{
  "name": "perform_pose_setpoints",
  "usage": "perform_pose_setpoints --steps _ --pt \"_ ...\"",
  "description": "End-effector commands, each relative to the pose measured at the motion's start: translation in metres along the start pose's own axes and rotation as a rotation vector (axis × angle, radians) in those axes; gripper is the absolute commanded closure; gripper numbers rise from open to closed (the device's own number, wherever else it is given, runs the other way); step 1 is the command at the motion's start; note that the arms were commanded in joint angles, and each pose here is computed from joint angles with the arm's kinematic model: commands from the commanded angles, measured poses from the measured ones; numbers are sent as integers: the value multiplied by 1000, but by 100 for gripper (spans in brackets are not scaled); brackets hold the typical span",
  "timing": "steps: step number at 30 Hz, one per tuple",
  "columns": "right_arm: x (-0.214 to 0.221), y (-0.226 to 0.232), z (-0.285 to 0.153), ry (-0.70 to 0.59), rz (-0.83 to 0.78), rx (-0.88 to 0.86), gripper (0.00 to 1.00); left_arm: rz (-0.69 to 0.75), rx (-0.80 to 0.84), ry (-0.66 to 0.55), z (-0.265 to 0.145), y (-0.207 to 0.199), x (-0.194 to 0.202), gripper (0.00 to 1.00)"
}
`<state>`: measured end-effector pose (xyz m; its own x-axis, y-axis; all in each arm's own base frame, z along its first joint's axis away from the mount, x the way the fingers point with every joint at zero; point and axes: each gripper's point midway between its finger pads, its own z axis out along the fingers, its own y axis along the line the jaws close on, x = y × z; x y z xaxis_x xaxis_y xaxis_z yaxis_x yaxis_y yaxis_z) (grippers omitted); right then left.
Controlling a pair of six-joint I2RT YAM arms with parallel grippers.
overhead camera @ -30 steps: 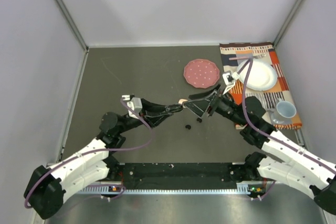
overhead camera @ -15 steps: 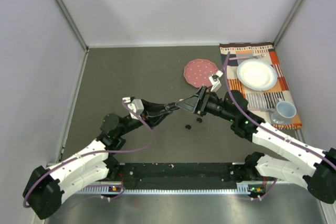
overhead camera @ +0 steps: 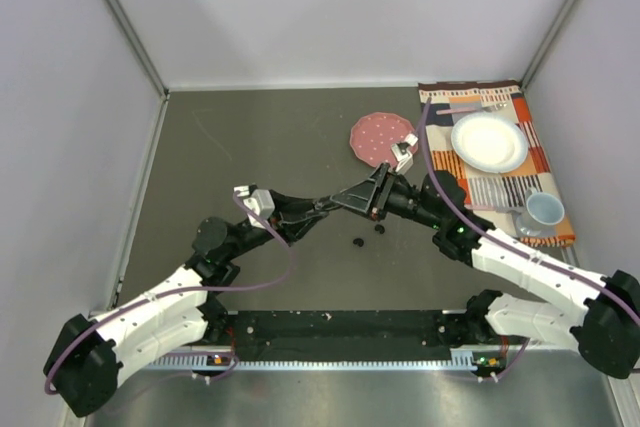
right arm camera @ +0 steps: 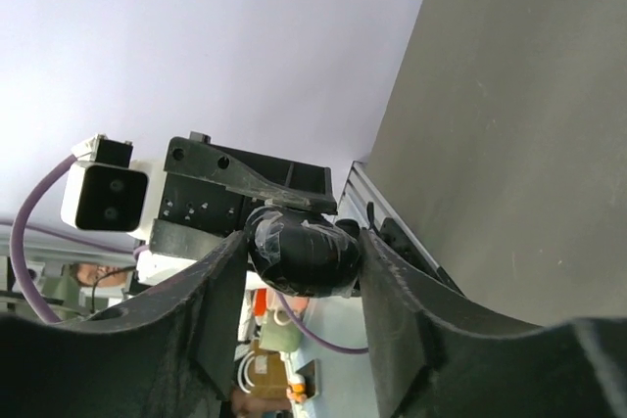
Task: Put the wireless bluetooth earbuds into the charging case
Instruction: Pass from the left arm to the right
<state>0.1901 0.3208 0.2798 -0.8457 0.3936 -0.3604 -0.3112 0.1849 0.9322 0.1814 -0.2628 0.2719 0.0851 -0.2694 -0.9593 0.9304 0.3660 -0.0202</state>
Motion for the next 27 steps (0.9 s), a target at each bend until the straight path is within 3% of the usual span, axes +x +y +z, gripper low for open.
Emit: perform_pose_setpoints --steps 1,7,19,25,27 --pt "4 11 3 33 17 -53 49 19 13 -62 2 -4 -14 100" --pt "12 9 5 85 58 -65 45 26 -11 -63 0 0 -13 100" --pt "6 11 1 37 62 -79 67 21 -5 -51 1 -1 -10 100" --pt "4 12 0 23 61 -81 45 27 9 -52 1 -4 -10 100" --pt "2 13 0 9 63 -86 42 30 15 -52 1 -5 -11 100"
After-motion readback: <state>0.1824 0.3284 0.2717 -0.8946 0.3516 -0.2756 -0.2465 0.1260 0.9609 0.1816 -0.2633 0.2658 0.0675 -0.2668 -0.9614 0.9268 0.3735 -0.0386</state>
